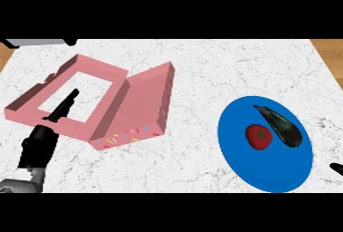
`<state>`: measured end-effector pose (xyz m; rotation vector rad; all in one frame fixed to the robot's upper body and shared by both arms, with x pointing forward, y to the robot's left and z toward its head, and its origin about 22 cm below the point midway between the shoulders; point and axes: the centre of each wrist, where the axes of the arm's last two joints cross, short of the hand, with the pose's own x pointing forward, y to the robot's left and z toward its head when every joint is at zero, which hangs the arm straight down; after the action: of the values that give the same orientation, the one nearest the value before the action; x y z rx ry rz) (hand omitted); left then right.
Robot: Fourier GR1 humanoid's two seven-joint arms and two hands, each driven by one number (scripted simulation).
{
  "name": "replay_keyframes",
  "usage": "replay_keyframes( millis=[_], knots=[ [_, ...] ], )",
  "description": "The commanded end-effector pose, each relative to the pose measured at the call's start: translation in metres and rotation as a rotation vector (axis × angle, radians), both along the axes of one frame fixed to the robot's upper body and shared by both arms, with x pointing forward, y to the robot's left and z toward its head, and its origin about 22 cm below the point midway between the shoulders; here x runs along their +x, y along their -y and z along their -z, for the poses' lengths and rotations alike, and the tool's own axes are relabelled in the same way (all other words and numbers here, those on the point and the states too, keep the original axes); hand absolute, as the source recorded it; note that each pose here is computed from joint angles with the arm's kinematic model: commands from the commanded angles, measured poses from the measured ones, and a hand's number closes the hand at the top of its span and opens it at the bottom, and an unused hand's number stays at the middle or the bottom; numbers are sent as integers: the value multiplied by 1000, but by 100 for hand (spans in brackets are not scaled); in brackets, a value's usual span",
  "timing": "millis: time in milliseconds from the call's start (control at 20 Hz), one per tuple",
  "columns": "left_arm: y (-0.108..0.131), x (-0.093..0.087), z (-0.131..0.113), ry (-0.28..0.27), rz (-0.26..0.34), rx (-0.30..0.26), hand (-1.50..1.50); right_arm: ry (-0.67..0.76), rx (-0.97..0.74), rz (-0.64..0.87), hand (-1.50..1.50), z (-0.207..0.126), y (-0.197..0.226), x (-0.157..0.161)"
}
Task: Pick the tomato from the plate and place it in the cardboard box
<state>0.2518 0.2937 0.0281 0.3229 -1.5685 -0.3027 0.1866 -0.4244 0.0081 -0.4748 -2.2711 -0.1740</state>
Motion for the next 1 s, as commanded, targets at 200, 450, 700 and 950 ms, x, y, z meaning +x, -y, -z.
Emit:
replay_keyframes(
  millis=[200,450,700,950],
  knots=[
    [5,8,18,-101,14,61,0,-81,-460,-49,-150,22,49,-78],
    [3,10,31,-101,19,83,0,-203,-586,-100,-150,-11,40,-97],
    [5,22,29,-102,31,76,0,-291,-662,-65,-150,-36,14,-110],
    [-6,9,27,-96,36,90,0,-416,-736,-12,-150,-59,-15,-113]
  ],
)
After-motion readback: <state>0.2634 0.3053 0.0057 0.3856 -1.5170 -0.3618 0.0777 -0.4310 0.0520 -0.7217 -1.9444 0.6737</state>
